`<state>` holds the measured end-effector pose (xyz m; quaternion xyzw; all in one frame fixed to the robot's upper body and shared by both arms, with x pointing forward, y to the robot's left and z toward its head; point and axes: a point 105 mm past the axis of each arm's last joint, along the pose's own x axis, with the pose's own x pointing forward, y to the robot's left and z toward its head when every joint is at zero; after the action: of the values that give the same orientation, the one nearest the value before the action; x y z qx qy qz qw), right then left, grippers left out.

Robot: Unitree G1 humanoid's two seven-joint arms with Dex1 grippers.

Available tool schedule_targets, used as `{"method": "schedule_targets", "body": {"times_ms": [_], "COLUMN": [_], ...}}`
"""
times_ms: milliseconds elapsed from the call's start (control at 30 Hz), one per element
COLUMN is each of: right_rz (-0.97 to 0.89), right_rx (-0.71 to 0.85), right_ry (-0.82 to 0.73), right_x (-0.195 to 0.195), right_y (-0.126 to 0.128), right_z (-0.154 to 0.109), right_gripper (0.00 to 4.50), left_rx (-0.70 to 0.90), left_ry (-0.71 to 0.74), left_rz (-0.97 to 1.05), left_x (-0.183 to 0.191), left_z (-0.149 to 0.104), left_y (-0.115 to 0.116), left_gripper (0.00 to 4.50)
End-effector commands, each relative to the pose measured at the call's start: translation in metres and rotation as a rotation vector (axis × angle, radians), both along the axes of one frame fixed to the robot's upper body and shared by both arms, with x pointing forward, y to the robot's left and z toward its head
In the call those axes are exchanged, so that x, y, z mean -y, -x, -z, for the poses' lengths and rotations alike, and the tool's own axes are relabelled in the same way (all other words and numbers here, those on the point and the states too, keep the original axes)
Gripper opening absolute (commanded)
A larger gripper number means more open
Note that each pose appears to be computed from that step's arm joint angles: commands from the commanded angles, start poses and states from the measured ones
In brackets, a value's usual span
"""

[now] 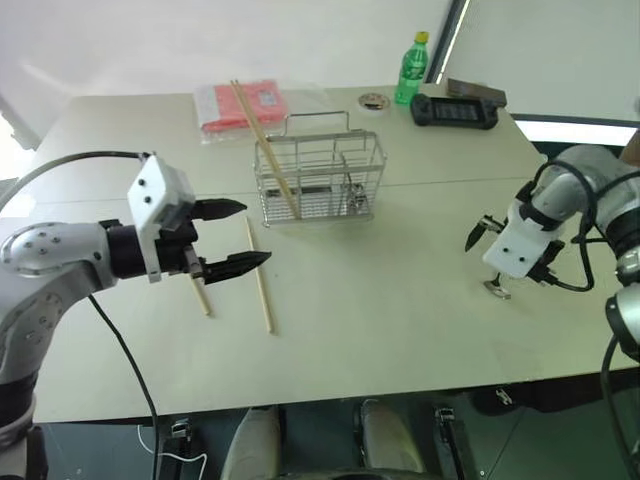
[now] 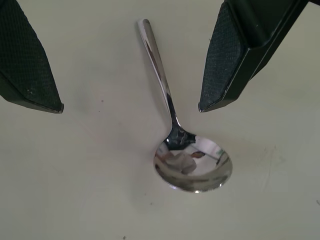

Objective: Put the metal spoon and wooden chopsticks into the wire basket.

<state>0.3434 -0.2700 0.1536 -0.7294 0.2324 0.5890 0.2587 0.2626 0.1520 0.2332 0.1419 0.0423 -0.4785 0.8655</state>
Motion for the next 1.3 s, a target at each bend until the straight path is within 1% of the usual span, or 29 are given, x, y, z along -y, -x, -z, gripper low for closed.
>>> {"method": "schedule_targets", "body": {"times_ms": [33, 200, 367, 500, 600, 767, 800, 833, 867, 1300], "right_rz": [-0.038, -0.067, -0.078, -0.081, -0.077, -0.067, -0.065, -0.063, -0.062, -0.049], "right_rx": [0.041, 0.070, 0.063, 0.058, 0.053, 0.041, 0.037, 0.033, 0.029, 0.039], "right_ry": [0.042, 0.045, 0.017, 0.000, -0.006, -0.019, -0.023, -0.027, -0.030, -0.036], "right_x": [0.004, 0.003, 0.000, -0.002, -0.002, -0.001, 0.000, 0.000, 0.000, 0.006], "right_y": [-0.005, -0.011, -0.010, -0.010, -0.009, -0.007, -0.006, -0.005, -0.004, -0.002], "right_z": [-0.004, 0.007, 0.022, 0.028, 0.030, 0.033, 0.033, 0.033, 0.034, 0.033], "right_gripper": [4.48, 4.48, 4.48, 4.48, 3.64, 1.22, 0.64, 0.22, 0.05, 0.05], "left_rx": [0.058, 0.037, -0.005, -0.026, -0.042, -0.085, -0.092, -0.093, -0.092, -0.039], "left_ry": [0.016, 0.009, -0.025, -0.043, -0.040, -0.045, -0.047, -0.052, -0.056, -0.043], "left_rz": [-0.011, -0.002, 0.038, 0.060, 0.087, 0.149, 0.160, 0.169, 0.171, 0.150], "left_x": [0.000, 0.002, 0.003, 0.003, 0.005, 0.010, 0.010, 0.011, 0.011, 0.013], "left_z": [-0.017, -0.017, -0.012, -0.012, -0.013, -0.011, -0.010, -0.010, -0.010, -0.014], "left_y": [0.003, 0.008, 0.017, 0.021, 0.024, 0.033, 0.035, 0.036, 0.036, 0.024], "left_gripper": [4.50, 4.50, 4.50, 4.50, 4.50, 4.50, 4.50, 4.50, 4.50, 4.50]}}
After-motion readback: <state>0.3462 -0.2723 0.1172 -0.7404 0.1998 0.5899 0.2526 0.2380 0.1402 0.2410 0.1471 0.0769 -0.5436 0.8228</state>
